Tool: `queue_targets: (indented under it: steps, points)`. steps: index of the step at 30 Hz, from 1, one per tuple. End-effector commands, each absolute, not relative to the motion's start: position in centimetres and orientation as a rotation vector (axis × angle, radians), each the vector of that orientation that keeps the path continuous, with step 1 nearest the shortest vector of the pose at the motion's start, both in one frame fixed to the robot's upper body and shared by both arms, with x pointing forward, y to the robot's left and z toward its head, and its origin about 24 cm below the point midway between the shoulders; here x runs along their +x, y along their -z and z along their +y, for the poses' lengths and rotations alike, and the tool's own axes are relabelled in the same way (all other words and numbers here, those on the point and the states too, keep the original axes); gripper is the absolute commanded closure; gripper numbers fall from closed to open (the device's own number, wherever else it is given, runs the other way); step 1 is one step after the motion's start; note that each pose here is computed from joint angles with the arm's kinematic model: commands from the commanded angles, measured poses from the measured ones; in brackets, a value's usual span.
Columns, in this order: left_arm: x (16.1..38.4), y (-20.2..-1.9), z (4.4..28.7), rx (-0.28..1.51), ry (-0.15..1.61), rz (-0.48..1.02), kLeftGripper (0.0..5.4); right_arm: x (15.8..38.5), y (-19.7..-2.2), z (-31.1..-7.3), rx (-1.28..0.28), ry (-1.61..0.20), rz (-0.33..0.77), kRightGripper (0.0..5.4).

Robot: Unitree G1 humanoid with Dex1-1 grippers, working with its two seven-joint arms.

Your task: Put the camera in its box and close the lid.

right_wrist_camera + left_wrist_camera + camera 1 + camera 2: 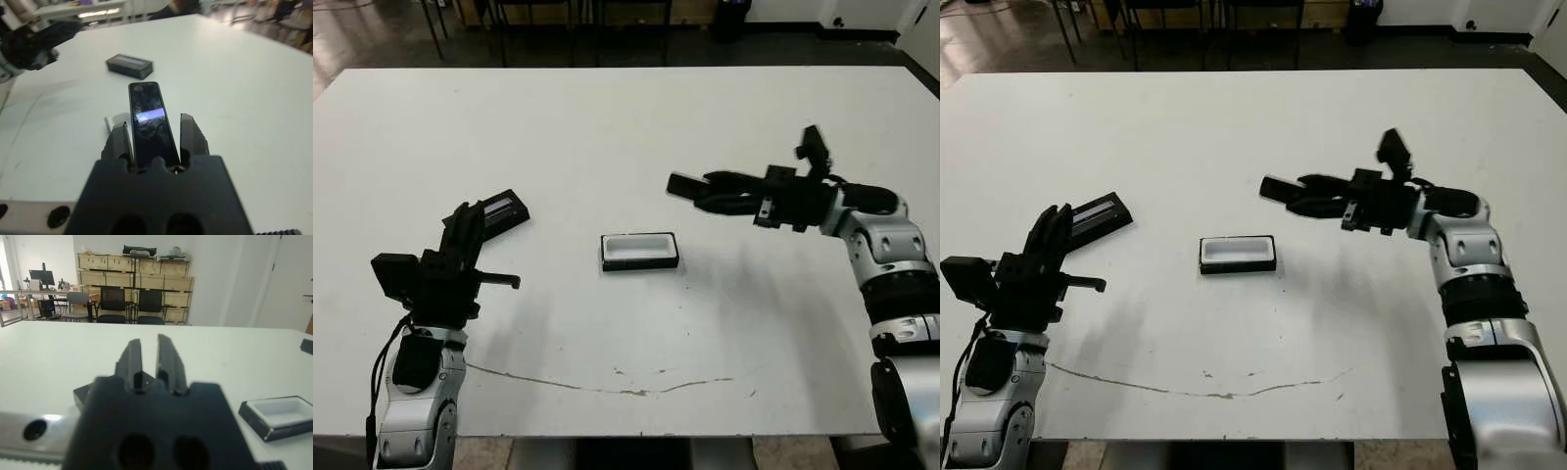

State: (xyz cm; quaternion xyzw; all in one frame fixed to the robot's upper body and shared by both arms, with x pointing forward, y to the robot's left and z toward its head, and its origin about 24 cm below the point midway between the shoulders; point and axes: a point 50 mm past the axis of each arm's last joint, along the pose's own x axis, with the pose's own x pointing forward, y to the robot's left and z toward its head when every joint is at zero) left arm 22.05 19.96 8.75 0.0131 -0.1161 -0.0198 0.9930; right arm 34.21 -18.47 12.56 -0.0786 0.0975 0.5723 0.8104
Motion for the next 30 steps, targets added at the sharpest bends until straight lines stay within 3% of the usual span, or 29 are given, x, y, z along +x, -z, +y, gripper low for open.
queue_targets:
  steps: [1,6,18,30]
  points:
    - [21.8,-8.3,19.9,0.034,0.024,-0.205,5.4,34.1,-13.1,-16.8,-0.247,-1.288,0.234,5.02]
    - [21.7,-8.3,19.7,0.026,0.022,-0.198,5.4,33.7,-13.1,-15.3,-0.412,-1.306,0.259,5.02]
    - [21.7,-8.2,19.7,0.038,0.01,-0.188,5.4,33.5,-12.1,-13.4,-0.487,-1.362,0.297,5.02]
    - [21.7,-8.1,19.7,0.034,0.01,-0.187,5.4,33.7,-11.5,-13.3,-0.504,-1.323,0.322,5.02]
